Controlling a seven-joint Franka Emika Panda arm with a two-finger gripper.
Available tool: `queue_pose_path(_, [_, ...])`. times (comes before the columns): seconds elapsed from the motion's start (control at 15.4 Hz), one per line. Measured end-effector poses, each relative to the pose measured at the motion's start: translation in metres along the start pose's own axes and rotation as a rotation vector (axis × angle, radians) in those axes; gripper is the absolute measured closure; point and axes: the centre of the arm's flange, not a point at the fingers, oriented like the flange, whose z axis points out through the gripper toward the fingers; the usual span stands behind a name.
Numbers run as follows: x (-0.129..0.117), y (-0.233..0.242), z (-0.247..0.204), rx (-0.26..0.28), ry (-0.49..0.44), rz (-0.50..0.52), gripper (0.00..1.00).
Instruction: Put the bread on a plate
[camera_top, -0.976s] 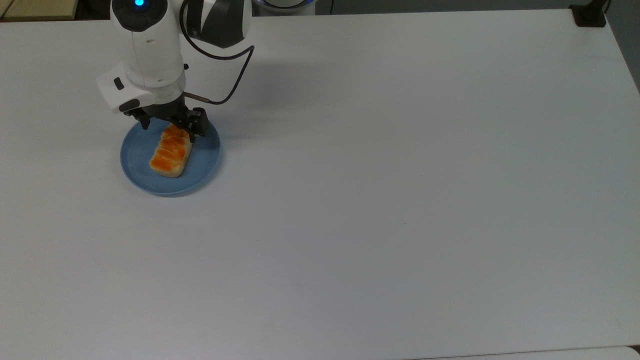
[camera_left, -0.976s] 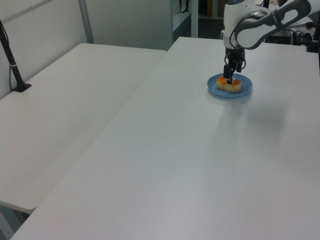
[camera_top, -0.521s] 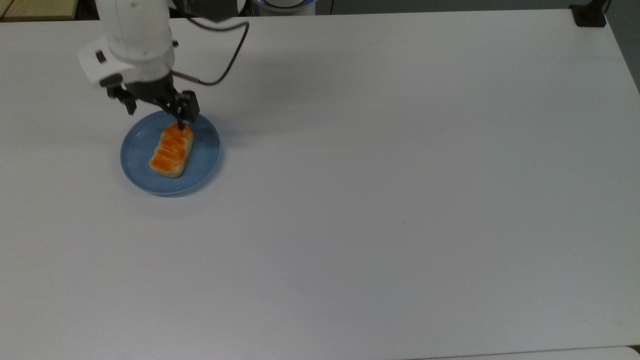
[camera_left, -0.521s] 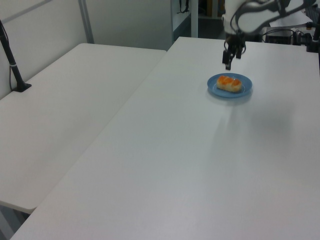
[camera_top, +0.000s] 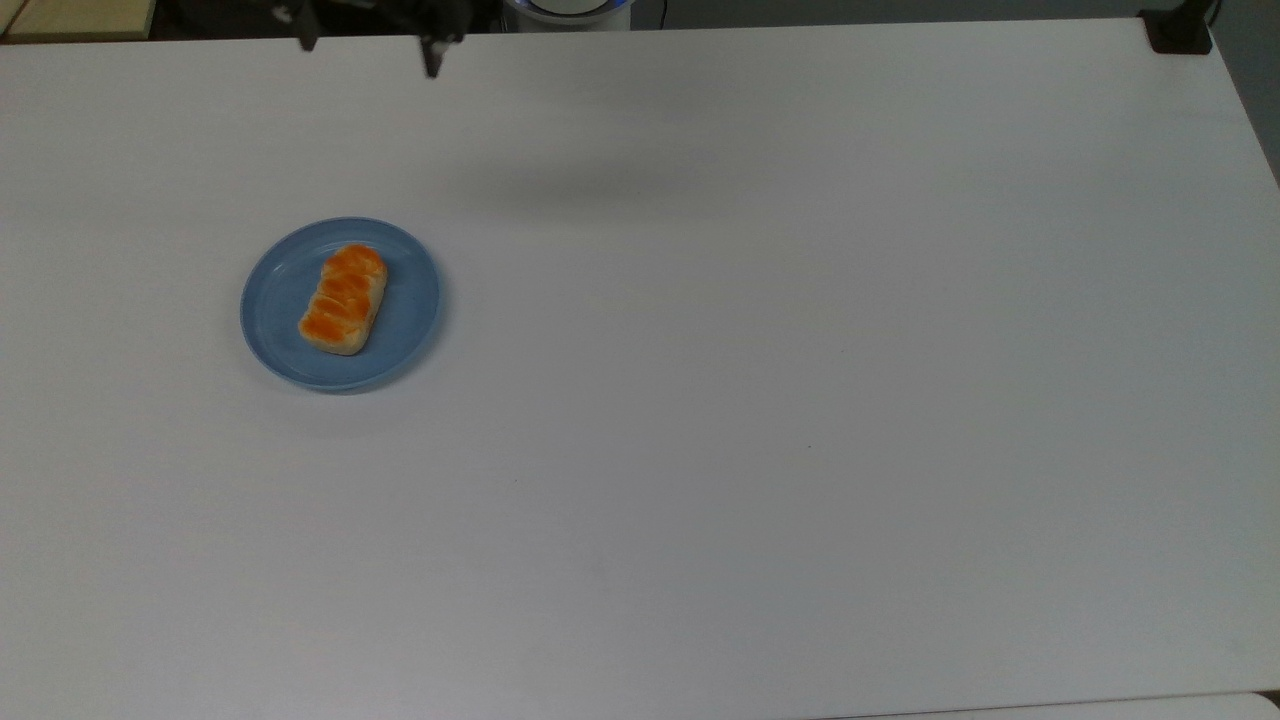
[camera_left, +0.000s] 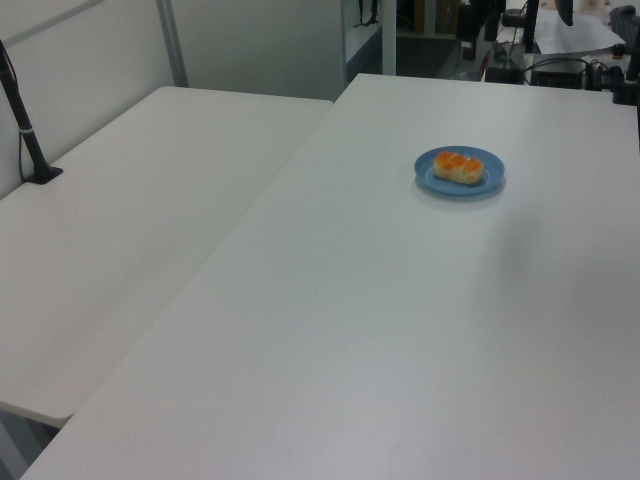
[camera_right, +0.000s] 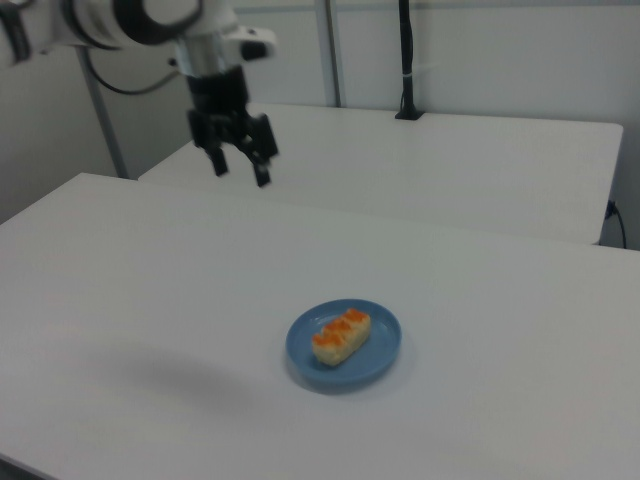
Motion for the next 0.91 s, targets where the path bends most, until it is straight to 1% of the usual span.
queue_pose_path(0.13, [-0.016,-0.036,-0.022,0.008,0.014,-0.063,0.0])
queue_pose_path(0.2, [-0.022,-0.051,-0.025,0.008,0.012,-0.084,0.0])
queue_pose_path(0.26, [-0.024,-0.057,-0.025,0.008,0.011,-0.083,0.0])
queue_pose_path(0.39, [-0.024,-0.061,-0.022,0.008,0.005,-0.065,0.0])
queue_pose_path(0.59, [-0.022,-0.051,-0.019,0.027,-0.004,-0.047,0.0])
queue_pose_path(0.91, [-0.014,-0.06,0.001,0.035,0.027,-0.065,0.0])
